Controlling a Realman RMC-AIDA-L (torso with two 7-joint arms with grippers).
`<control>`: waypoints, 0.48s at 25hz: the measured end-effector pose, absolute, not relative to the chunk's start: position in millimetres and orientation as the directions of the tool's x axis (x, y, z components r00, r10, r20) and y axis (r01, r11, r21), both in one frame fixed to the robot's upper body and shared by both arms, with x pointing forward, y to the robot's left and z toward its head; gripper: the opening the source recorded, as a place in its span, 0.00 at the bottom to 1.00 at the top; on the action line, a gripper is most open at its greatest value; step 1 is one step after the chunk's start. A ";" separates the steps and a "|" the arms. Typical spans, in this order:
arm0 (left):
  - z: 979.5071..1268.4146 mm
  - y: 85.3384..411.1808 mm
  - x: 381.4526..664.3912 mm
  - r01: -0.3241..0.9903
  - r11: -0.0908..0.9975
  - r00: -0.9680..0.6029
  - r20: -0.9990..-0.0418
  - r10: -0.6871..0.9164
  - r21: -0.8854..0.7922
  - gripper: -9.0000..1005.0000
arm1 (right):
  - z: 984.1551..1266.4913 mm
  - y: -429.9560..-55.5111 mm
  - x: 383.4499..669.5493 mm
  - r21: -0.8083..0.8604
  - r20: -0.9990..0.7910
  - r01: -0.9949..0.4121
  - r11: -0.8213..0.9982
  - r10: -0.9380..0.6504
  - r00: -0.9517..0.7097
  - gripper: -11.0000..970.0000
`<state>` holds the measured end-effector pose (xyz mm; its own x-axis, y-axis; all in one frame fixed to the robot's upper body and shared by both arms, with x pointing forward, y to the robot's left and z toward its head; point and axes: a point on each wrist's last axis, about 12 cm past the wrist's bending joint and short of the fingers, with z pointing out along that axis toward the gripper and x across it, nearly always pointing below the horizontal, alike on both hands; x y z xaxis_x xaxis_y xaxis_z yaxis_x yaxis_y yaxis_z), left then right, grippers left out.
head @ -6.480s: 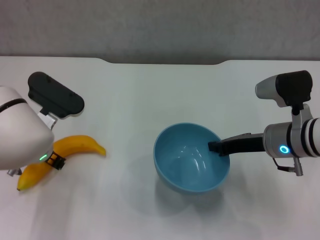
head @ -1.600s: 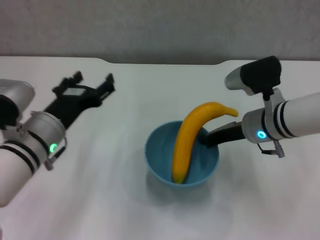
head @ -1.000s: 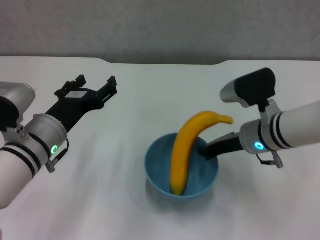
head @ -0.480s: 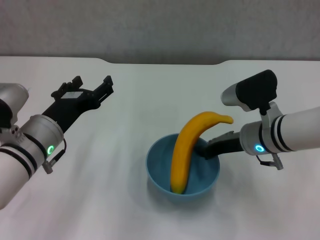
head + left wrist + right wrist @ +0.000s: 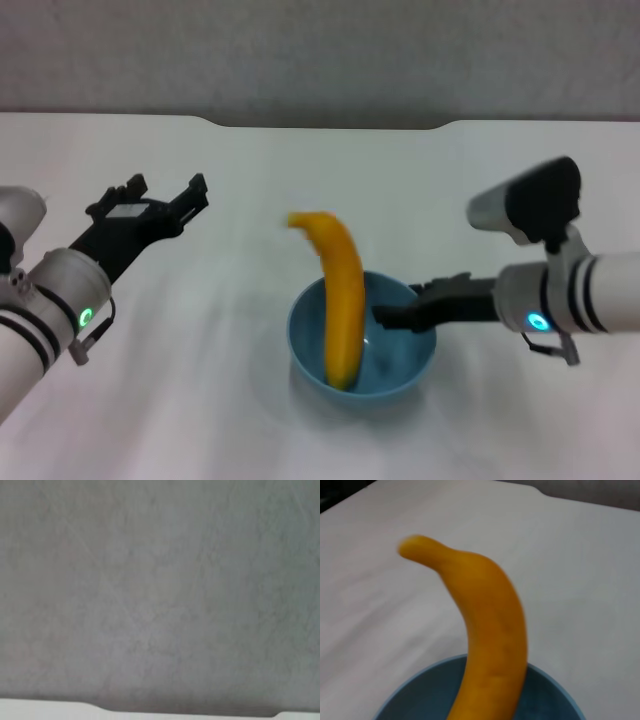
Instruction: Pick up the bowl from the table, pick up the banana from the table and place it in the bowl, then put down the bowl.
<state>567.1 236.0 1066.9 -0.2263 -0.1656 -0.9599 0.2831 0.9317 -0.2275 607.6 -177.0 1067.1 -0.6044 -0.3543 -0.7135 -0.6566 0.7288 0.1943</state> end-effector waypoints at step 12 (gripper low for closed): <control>1053.2 254.7 562.5 0.237 0.946 -0.234 -0.958 -0.168 -0.223 0.87 | 1073.8 -218.8 577.9 0.052 -0.801 -0.613 0.788 -0.334 -0.497 0.88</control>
<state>562.5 254.7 1053.2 -0.2338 -0.1676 -0.9577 0.2370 0.9455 -0.2233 577.9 -218.8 1073.8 -0.4972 -0.3336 -0.8009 -0.6133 0.7881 0.0524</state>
